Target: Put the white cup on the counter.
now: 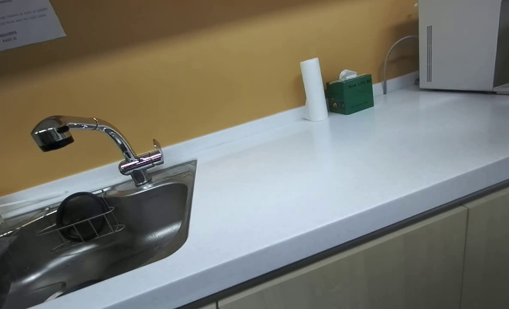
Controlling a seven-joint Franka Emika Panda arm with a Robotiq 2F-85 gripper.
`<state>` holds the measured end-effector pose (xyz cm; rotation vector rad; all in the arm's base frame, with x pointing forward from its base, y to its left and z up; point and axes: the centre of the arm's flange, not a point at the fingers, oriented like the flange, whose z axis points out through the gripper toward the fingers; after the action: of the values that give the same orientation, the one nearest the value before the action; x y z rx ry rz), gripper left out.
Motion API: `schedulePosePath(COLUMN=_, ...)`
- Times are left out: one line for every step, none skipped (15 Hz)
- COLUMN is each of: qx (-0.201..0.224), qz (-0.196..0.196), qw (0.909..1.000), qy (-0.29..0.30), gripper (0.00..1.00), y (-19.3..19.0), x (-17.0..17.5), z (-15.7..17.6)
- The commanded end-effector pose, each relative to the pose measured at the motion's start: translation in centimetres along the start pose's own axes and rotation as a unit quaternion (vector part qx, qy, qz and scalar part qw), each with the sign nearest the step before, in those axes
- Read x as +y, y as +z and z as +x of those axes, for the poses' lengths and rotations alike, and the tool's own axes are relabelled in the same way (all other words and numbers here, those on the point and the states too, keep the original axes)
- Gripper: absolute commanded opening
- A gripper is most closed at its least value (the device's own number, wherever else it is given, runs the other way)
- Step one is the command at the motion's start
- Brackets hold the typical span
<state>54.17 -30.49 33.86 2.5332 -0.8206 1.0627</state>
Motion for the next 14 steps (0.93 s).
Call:
schedulePosePath(qx=0.018, qz=-0.010, qw=0.9997, qy=-0.010, gripper=1.00, y=1.6, x=-0.3, z=0.0)
schedulePosePath(qx=0.018, qz=-0.011, qw=0.9997, qy=-0.012, gripper=1.00, y=1.9, x=-0.4, z=0.0)
schedulePosePath(qx=0.016, qz=-0.011, qw=0.9997, qy=-0.014, gripper=1.00, y=2.3, x=-0.5, z=0.1)
schedulePosePath(qx=0.016, qz=-0.009, qw=0.9997, qy=-0.015, gripper=0.75, y=2.7, x=-0.7, z=0.0)
schedulePosePath(qx=0.014, qz=-0.008, qw=0.9997, qy=-0.019, gripper=0.73, y=3.0, x=-0.9, z=-0.1)
schedulePosePath(qx=0.012, qz=-0.004, qw=0.9997, qy=-0.019, gripper=0.67, y=3.2, x=-1.1, z=-0.2)
schedulePosePath(qx=0.016, qz=-0.001, qw=0.9997, qy=-0.020, gripper=0.59, y=3.2, x=-1.2, z=0.0)
schedulePosePath(qx=0.018, qz=0.001, qw=0.9996, qy=-0.021, gripper=0.57, y=3.0, x=-1.2, z=0.0)
schedulePosePath(qx=0.020, qz=0.001, qw=0.9996, qy=-0.021, gripper=0.57, y=2.8, x=-1.1, z=0.0)
schedulePosePath(qx=0.018, qz=0.002, qw=0.9996, qy=-0.021, gripper=0.54, y=2.3, x=-0.9, z=0.0)
schedulePosePath(qx=0.013, qz=0.004, qw=0.9997, qy=-0.023, gripper=0.51, y=1.7, x=-0.8, z=-0.2)
schedulePosePath(qx=0.004, qz=0.010, qw=0.9996, qy=-0.026, gripper=0.50, y=0.9, x=-0.7, z=-0.5)
schedulePosePath(qx=-0.005, qz=0.014, qw=0.9994, qy=-0.030, gripper=0.50, y=0.1, x=-0.8, z=-0.8)
schedulePosePath(qx=-0.008, qz=0.020, qw=0.9991, qy=-0.037, gripper=0.50, y=-0.7, x=-0.9, z=-1.2)
